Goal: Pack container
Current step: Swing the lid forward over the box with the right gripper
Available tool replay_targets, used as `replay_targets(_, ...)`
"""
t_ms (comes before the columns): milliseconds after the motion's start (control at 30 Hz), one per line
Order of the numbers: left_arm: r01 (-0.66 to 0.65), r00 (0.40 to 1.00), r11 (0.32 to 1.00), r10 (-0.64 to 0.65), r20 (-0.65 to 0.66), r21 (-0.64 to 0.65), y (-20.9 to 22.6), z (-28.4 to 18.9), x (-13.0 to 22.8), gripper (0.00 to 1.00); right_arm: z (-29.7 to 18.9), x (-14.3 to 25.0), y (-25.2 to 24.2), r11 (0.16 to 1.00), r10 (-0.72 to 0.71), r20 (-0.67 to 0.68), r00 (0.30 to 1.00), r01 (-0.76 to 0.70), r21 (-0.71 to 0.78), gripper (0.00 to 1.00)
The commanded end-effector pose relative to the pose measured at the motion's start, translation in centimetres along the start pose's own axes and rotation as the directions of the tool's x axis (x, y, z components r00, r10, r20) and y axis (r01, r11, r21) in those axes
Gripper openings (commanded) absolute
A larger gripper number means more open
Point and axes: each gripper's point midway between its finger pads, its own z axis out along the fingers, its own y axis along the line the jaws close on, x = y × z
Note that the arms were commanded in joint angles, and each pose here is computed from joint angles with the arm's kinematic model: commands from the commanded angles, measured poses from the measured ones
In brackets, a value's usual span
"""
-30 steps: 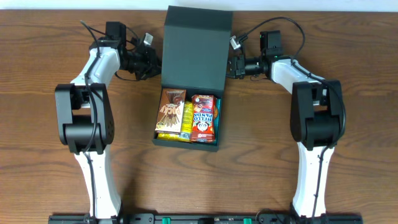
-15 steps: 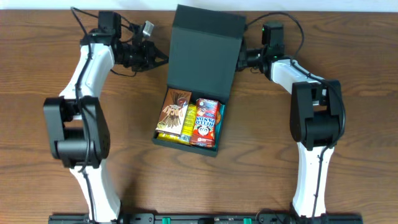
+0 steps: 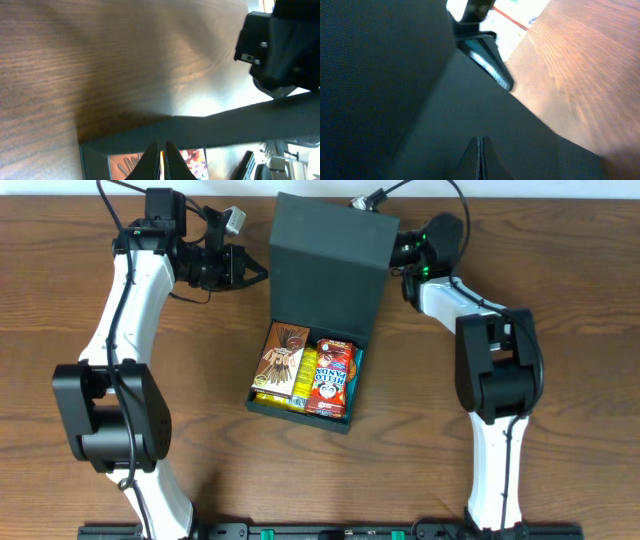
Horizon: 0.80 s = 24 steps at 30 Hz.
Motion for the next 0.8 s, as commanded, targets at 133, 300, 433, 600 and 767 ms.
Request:
replay_targets(133, -0.119, 0.993, 0.993, 0.119, -0.012, -0.007, -2.1, -1.8, 1.0, 0.06, 3.4, 1.4, 1.2, 0.981, 0.193, -0.072, 0.979, -0.195, -0.022, 0.02)
replay_targets(300, -0.146, 0.988, 0.989, 0.146, -0.055, 0.0, -2.9, -2.4, 2.5, 0.06, 5.8, 2.7, 2.6, 0.981, 0.183, -0.128, 0.975, -0.19, -0.039, 0.02)
replay_targets(433, -0.161, 0.982, 0.987, 0.159, -0.1, -0.007, -3.3, -3.0, 3.9, 0.06, 6.4, 3.2, 3.6, 0.987, 0.147, -0.144, 0.978, -0.156, -0.049, 0.02)
replay_targets(600, -0.208, 0.971, 0.978, 0.207, -0.116, 0.004, -5.0, -4.3, 5.0, 0.06, 5.4, 2.8, 3.3, 0.986, 0.155, -0.124, 0.98, -0.161, -0.041, 0.02)
replay_targets(767, -0.254, 0.959, 0.967, 0.253, -0.132, 0.004, -6.3, -5.5, 6.1, 0.06, 5.6, 2.8, 3.4, 0.985, 0.159, -0.127, 0.979, -0.165, -0.041, 0.02)
